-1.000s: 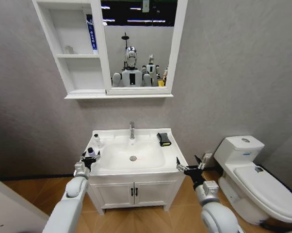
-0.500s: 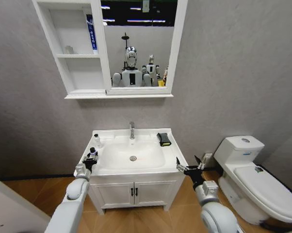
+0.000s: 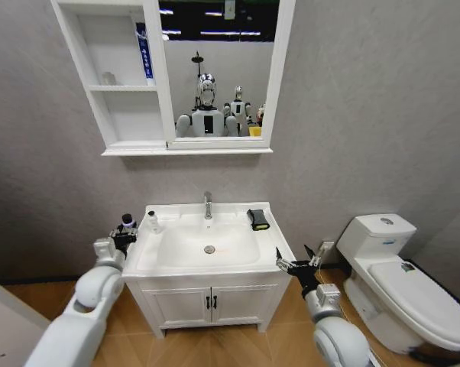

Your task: Move facial cleanser and shampoo from washbasin to cabinet, then wipe washbasin with towel.

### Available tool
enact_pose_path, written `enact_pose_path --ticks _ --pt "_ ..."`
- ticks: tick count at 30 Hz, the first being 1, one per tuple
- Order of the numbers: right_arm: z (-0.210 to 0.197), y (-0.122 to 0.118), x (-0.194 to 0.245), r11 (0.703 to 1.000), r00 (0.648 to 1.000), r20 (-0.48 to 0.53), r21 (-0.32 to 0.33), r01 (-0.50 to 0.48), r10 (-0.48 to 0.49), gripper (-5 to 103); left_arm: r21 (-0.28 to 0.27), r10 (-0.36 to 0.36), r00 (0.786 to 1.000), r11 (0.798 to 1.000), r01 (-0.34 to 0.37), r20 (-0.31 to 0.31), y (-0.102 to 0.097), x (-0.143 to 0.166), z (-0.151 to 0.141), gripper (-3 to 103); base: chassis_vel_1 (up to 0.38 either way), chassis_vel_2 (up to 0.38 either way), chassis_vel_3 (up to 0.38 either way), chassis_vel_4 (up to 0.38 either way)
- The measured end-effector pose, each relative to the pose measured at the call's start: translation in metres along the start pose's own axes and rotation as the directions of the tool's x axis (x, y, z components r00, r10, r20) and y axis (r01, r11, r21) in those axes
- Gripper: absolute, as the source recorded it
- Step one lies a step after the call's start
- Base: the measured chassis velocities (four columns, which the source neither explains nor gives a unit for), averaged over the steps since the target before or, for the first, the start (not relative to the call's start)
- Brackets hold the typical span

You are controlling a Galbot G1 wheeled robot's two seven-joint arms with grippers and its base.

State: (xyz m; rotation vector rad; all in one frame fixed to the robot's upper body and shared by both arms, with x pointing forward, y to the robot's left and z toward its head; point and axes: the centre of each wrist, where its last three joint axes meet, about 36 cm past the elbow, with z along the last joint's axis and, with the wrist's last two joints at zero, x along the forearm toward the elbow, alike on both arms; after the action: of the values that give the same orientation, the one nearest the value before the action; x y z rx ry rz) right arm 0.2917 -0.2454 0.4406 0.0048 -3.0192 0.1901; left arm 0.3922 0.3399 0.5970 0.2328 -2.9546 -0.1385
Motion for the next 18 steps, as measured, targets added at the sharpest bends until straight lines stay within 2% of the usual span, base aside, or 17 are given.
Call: enact_pose_path --ticks 2,3,6,7,10,12,13,14,16,18 --pt "-0.001 0.003 -0.001 1.0 1.0 0.001 -0.004 0.005 -0.005 100 -0.032 0.021 0.998 0.999 -0.019 0.052 0.011 0.006 -0.051 43 0.0 0.0 0.0 0.0" --pt "-0.001 0.003 -0.001 1.0 1.0 0.001 -0.004 0.005 -0.005 100 -0.032 0.021 0.998 0.999 -0.019 0.052 0.011 0.006 -0.051 43 0.0 0.0 0.0 0.0" --pt "-0.002 0.004 -0.002 1.0 1.0 0.004 -0.005 0.008 -0.008 100 -0.04 0.026 0.995 0.999 -0.022 0.096 0.023 0.002 -0.096 43 0.0 0.0 0.0 0.0" --pt "-0.002 0.004 -0.002 1.0 1.0 0.004 -0.005 0.008 -0.008 100 -0.04 0.026 0.995 0.999 -0.022 0.096 0.023 0.002 -0.096 43 0.0 0.0 0.0 0.0" --pt "-0.006 0.003 -0.003 1.0 1.0 0.008 -0.008 0.008 -0.008 100 -0.061 0.027 0.991 0.998 -0.019 0.128 0.045 -0.006 -0.136 43 0.0 0.0 0.0 0.0" --pt "-0.007 0.003 -0.002 1.0 1.0 0.009 -0.009 0.008 -0.008 100 -0.061 0.027 0.991 0.998 -0.019 0.13 0.048 -0.007 -0.142 43 0.0 0.0 0.0 0.0" --pt "-0.009 0.002 -0.002 1.0 1.0 0.014 -0.01 0.007 -0.007 100 -0.06 0.027 0.991 0.998 -0.019 0.128 0.058 -0.01 -0.158 43 0.0 0.0 0.0 0.0" --pt "-0.009 0.002 -0.002 1.0 1.0 0.014 -0.01 0.007 -0.007 100 -0.06 0.027 0.991 0.998 -0.019 0.128 0.058 -0.01 -0.158 43 0.0 0.0 0.0 0.0" --pt "-0.011 0.003 -0.001 1.0 1.0 0.018 -0.015 0.003 -0.003 100 -0.055 0.023 0.993 0.998 -0.016 0.118 0.073 -0.022 -0.181 43 0.0 0.0 0.0 0.0" --pt "-0.011 0.003 -0.001 1.0 1.0 0.019 -0.017 0.002 -0.002 100 -0.052 0.027 0.993 0.998 -0.021 0.117 0.077 -0.026 -0.188 43 0.0 0.0 0.0 0.0"
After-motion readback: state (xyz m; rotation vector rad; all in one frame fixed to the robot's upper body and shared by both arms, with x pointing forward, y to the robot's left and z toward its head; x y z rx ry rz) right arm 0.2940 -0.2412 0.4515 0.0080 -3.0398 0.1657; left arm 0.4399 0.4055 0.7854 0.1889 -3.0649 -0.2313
